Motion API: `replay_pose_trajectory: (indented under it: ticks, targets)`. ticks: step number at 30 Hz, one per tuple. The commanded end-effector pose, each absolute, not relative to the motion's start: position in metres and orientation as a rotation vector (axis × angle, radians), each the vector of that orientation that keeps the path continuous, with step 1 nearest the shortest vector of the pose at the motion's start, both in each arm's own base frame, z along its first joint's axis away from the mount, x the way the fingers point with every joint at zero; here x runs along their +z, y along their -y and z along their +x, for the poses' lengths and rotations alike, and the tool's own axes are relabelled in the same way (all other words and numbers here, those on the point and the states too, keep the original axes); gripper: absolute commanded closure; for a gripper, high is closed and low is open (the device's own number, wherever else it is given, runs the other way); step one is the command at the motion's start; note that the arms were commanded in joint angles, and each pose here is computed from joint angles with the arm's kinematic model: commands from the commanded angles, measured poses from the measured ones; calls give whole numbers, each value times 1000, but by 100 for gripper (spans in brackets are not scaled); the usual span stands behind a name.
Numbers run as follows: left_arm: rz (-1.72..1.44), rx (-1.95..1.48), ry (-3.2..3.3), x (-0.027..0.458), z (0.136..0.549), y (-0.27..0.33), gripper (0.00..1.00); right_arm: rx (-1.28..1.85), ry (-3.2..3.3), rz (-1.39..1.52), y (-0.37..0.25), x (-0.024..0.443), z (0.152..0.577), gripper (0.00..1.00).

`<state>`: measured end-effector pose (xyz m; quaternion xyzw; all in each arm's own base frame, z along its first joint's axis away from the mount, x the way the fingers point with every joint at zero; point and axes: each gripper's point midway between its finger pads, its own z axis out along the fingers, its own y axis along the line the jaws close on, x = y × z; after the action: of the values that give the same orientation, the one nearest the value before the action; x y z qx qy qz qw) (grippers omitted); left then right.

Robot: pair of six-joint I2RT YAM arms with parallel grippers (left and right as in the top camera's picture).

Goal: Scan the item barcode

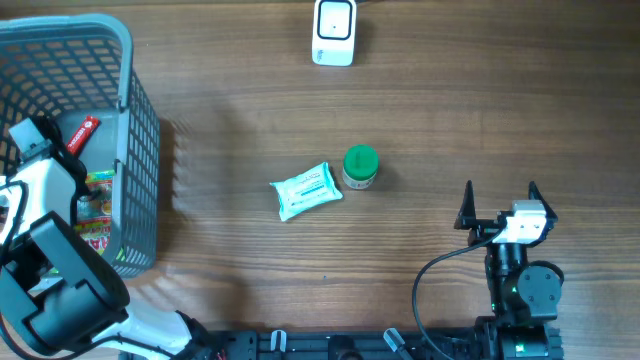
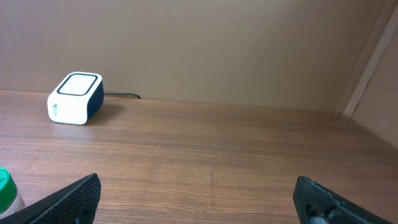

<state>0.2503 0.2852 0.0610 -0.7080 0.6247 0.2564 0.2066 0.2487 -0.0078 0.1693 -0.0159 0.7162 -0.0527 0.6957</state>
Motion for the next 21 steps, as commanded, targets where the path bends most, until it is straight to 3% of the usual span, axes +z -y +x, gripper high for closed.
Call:
replay_pose_trajectory:
  ticks: [1,10,12,13,15,21]
  targets:
    - [-1925,738,-1837,48,245,-282,0,-123,-1589,-44,8,171,249,0]
    - [-1975,755,-1828,44,231,-288,0,-122,-1589,-44,8,171,249,0]
    - [-2006,750,-1820,42,224,-292,13,-123,-1589,-44,8,171,249,0]
    - [-2027,724,-1825,40,221,-291,27,-122,-1589,-44,8,171,249,0]
    - [-2035,710,-1831,39,221,-290,38,-122,-1589,-44,8,171,249,1]
    - [-1976,612,-1788,71,236,-293,43,-122,-1589,-44,8,171,249,0]
